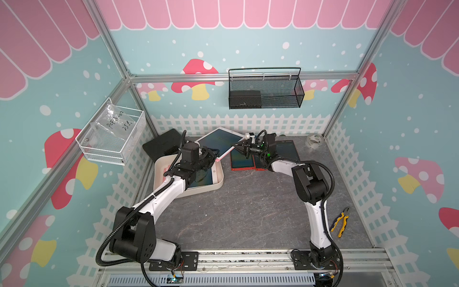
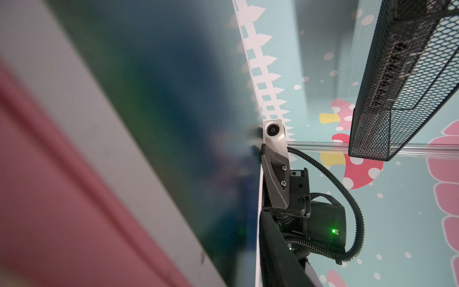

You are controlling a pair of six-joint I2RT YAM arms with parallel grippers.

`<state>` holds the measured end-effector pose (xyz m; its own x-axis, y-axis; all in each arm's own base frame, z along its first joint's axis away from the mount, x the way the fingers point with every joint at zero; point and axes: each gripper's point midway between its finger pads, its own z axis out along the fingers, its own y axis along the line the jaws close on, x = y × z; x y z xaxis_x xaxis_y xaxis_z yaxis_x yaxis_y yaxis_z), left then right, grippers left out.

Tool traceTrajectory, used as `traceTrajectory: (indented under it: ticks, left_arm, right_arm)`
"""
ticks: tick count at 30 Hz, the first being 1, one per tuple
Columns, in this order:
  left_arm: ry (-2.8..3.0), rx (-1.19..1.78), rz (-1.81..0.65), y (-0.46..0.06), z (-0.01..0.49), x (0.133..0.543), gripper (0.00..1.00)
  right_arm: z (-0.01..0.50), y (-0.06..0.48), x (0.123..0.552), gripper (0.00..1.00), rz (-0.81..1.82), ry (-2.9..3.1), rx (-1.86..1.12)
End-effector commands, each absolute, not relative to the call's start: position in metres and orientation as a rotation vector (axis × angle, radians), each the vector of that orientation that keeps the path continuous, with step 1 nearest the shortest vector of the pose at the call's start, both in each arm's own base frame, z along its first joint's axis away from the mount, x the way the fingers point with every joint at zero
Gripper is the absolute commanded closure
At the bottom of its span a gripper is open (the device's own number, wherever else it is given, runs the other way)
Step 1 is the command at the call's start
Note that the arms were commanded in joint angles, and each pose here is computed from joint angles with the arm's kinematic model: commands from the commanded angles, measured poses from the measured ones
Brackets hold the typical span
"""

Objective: Take out the writing tablet from the storage box
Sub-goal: Place the writing tablet at the center of the board.

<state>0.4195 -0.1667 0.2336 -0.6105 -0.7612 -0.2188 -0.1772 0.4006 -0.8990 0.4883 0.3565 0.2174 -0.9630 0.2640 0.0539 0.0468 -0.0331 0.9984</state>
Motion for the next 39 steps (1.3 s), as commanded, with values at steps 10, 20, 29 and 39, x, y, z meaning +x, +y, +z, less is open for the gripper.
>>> traceTrajectory:
  ticks: [10, 20, 29, 39]
  left_arm:
    - [1.959, -0.658, -1.208, -0.159, 0.262, 0.403, 0.64]
    - [1.975, -0.607, -1.198, -0.155, 0.261, 0.388, 0.56]
    - [1.989, -0.636, -1.104, -0.122, 0.260, 0.376, 0.56]
    - [2.038, -0.614, -1.021, -0.106, 0.255, 0.374, 0.57]
  right_arm:
    - [0.240, 0.329, 0.486, 1.00, 2.041, 2.029, 0.259]
    - [0.246, 0.314, 0.487, 1.00, 2.056, 1.986, 0.262]
    - [0.236, 0.291, 0.471, 1.00, 2.002, 2.053, 0.170]
    - [0.247, 0.274, 0.444, 1.00, 1.965, 2.101, -0.137]
